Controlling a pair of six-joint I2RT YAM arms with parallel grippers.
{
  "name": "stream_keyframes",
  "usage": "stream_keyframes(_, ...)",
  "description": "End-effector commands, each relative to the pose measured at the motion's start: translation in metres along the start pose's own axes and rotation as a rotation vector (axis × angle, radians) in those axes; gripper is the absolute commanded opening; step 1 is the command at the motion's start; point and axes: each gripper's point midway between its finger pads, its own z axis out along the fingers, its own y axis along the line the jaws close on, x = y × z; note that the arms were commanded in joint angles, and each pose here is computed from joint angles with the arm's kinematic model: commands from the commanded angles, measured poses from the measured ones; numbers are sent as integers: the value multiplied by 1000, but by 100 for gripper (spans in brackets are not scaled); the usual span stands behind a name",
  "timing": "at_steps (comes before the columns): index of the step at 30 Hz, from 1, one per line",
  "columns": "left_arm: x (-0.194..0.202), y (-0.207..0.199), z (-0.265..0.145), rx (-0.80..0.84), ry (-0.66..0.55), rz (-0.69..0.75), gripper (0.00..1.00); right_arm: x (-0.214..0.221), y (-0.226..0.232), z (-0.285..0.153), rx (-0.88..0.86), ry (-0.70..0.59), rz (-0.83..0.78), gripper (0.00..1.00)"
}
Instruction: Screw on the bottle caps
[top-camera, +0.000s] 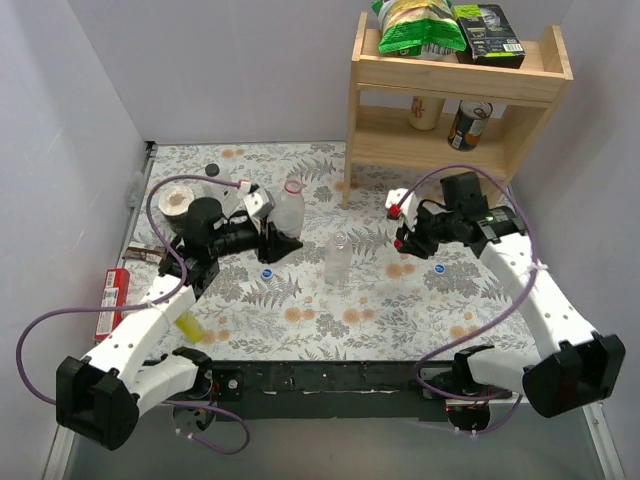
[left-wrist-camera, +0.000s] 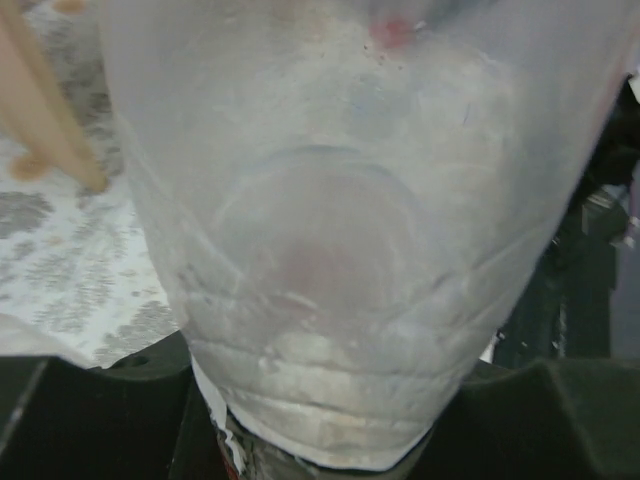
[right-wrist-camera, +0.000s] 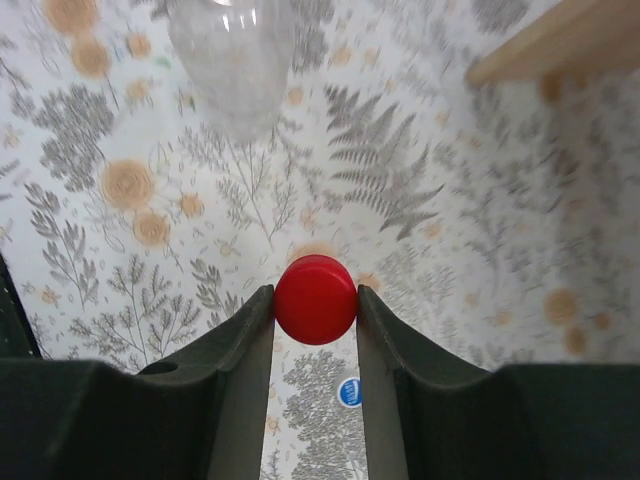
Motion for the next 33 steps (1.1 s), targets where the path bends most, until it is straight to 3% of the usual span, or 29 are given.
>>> stream_keyframes(1, 28, -41, 2, 128, 14, 24, 0, -53, 28, -52, -52, -128, 48, 33)
stream_keyframes(7, 44, -70, 13, 191, -16, 59, 0, -117, 30, -78, -95, -250, 72, 31)
stream_keyframes(9, 58, -79, 8, 225, -34, 85, 0, -127, 32, -73, -120, -228, 75, 31)
stream_keyframes(17, 115, -90, -3, 283, -19, 188, 0, -192, 83, -67, -328, -255, -164, 33)
stream_keyframes(22, 130, -89, -1, 297, 17, 166, 0, -200, 141, -55, -490, -237, -305, 33)
stream_keyframes(33, 132, -81, 0, 259, 48, 217, 0, -208, 144, -30, -448, -215, -358, 33)
